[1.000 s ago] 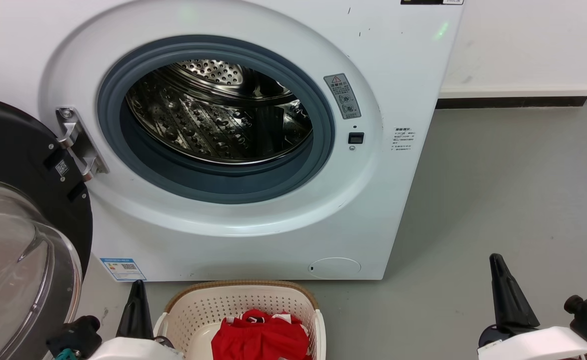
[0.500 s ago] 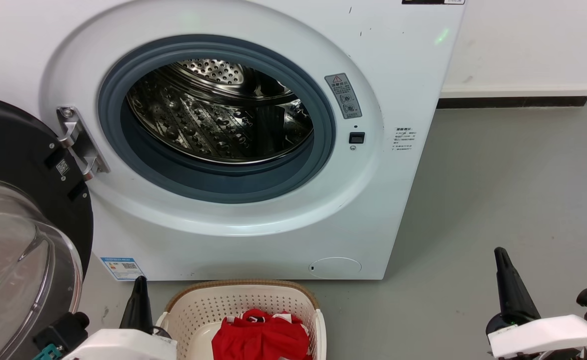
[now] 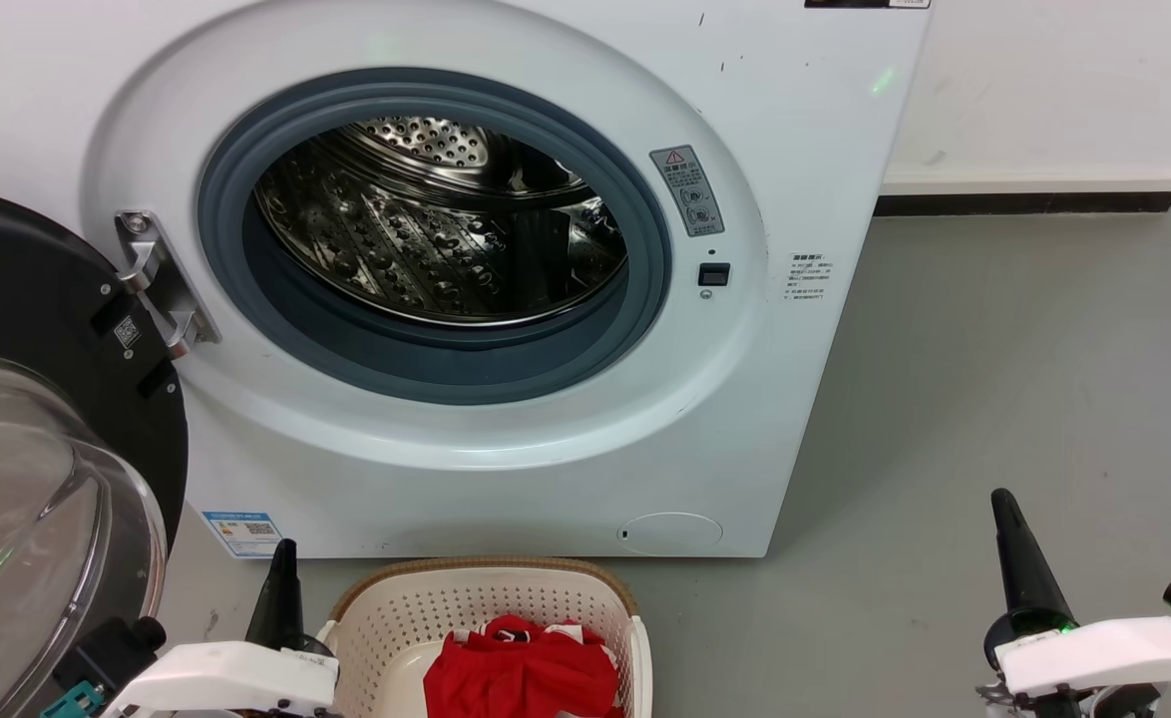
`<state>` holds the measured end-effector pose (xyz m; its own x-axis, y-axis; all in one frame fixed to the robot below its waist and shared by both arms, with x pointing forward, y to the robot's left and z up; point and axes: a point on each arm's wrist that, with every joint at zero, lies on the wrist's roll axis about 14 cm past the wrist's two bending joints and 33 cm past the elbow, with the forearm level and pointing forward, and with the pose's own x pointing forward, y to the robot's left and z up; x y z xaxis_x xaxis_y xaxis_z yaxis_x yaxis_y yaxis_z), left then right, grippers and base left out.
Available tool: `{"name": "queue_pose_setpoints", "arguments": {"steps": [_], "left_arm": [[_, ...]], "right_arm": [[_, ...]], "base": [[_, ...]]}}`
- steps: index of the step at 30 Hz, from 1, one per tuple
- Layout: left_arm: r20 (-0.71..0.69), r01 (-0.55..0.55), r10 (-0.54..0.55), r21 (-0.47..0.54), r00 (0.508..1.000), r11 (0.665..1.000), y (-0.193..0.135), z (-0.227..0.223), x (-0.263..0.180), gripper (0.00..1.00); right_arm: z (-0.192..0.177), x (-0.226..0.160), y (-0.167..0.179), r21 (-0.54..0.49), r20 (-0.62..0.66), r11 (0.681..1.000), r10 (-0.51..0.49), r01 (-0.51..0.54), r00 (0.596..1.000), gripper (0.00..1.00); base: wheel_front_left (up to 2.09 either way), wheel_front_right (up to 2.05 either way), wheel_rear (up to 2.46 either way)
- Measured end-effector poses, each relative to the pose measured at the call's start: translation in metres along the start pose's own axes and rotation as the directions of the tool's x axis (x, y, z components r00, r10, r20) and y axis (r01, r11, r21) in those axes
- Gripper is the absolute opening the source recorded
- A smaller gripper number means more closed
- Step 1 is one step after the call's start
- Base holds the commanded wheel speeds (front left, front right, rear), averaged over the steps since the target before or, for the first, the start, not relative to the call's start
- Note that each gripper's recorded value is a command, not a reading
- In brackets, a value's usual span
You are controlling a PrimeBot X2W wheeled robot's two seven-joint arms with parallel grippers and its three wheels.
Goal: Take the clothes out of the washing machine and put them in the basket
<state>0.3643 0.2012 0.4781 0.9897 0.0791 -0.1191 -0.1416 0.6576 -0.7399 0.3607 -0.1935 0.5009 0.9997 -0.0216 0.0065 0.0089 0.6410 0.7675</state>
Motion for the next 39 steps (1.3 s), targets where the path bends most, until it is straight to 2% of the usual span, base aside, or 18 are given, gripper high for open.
{"name": "queue_pose_setpoints", "arguments": {"steps": [19, 39], "left_arm": [[-0.018, 0.025, -0.030, -0.226, 0.999, 0.974, -0.006, 0.002, 0.007, 0.00], [-0.019, 0.046, -0.060, -0.418, 0.998, 0.907, -0.010, 0.006, 0.012, 0.00]], "right_arm": [[0.002, 0.009, -0.002, 0.213, -0.009, 0.977, -0.015, 0.016, 1.000, 0.00], [0.003, 0.016, -0.003, 0.396, -0.022, 0.918, -0.018, 0.025, 1.000, 0.00]], "base": [[0.00, 0.00, 0.00], [0.00, 0.00, 0.00]]}}
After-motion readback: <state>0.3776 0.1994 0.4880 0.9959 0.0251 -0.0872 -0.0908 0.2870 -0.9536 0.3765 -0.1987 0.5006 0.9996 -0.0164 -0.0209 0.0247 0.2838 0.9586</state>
